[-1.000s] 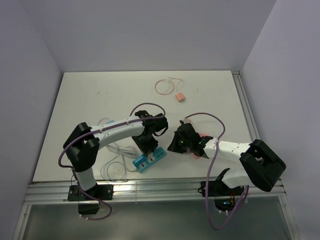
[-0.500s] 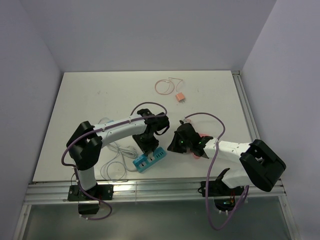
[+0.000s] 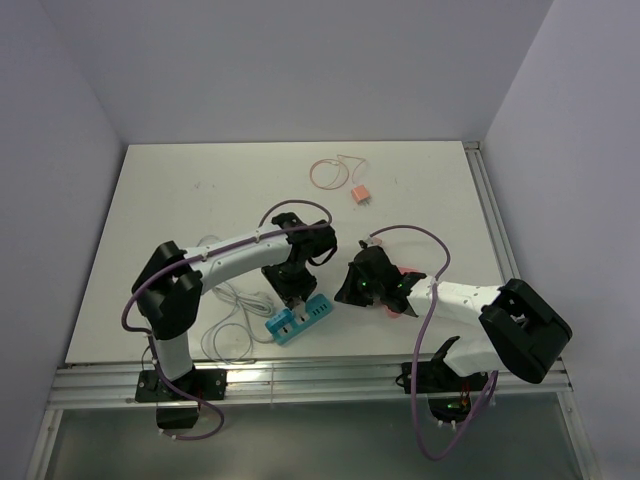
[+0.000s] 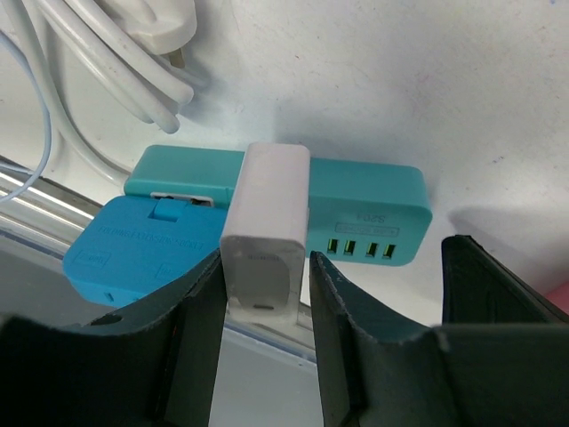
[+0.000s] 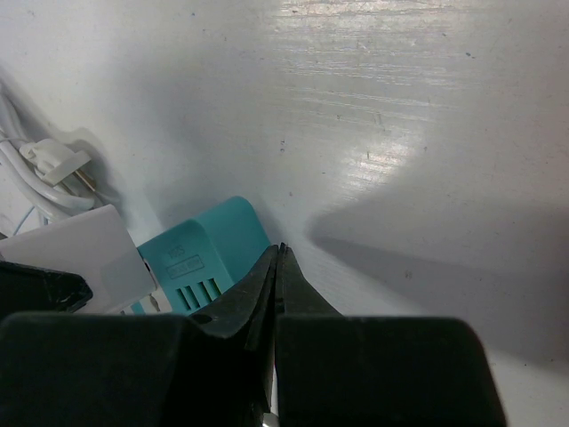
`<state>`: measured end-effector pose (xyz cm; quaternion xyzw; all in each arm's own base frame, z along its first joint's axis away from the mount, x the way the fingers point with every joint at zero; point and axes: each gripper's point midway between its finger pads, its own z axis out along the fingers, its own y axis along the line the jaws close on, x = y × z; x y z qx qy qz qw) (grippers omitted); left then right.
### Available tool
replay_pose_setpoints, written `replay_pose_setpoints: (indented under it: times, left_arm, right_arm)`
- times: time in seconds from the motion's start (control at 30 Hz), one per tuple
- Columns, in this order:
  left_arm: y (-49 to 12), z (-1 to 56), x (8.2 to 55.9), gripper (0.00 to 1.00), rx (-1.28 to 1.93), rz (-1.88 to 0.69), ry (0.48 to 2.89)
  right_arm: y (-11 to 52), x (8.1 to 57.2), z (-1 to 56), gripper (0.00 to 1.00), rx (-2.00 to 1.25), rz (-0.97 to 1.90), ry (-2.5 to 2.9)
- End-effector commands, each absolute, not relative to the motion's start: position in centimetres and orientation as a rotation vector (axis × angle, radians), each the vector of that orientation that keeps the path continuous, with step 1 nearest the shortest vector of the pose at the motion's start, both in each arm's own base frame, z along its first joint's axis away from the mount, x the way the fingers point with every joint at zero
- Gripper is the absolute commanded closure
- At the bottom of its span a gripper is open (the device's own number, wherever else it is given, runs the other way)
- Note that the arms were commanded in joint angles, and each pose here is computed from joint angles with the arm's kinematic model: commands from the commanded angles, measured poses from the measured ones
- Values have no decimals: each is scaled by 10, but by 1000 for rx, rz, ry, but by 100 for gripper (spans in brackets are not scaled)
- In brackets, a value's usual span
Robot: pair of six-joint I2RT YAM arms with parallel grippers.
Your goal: Insert the plug
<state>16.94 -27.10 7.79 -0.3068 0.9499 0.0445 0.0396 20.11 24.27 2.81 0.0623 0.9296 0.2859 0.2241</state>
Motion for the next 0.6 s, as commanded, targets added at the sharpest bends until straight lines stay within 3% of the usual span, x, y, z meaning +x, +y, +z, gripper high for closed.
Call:
replay_pose_setpoints:
  times: [0.0, 0.57]
  left_arm:
    - [-272, 101, 176, 54, -925, 103, 2889]
    - [-272, 149, 188, 53, -900, -25, 2814]
  right_arm:
    - [251, 215, 47, 100, 156, 828, 2495]
    - [245, 219, 52, 100, 131, 760, 2501]
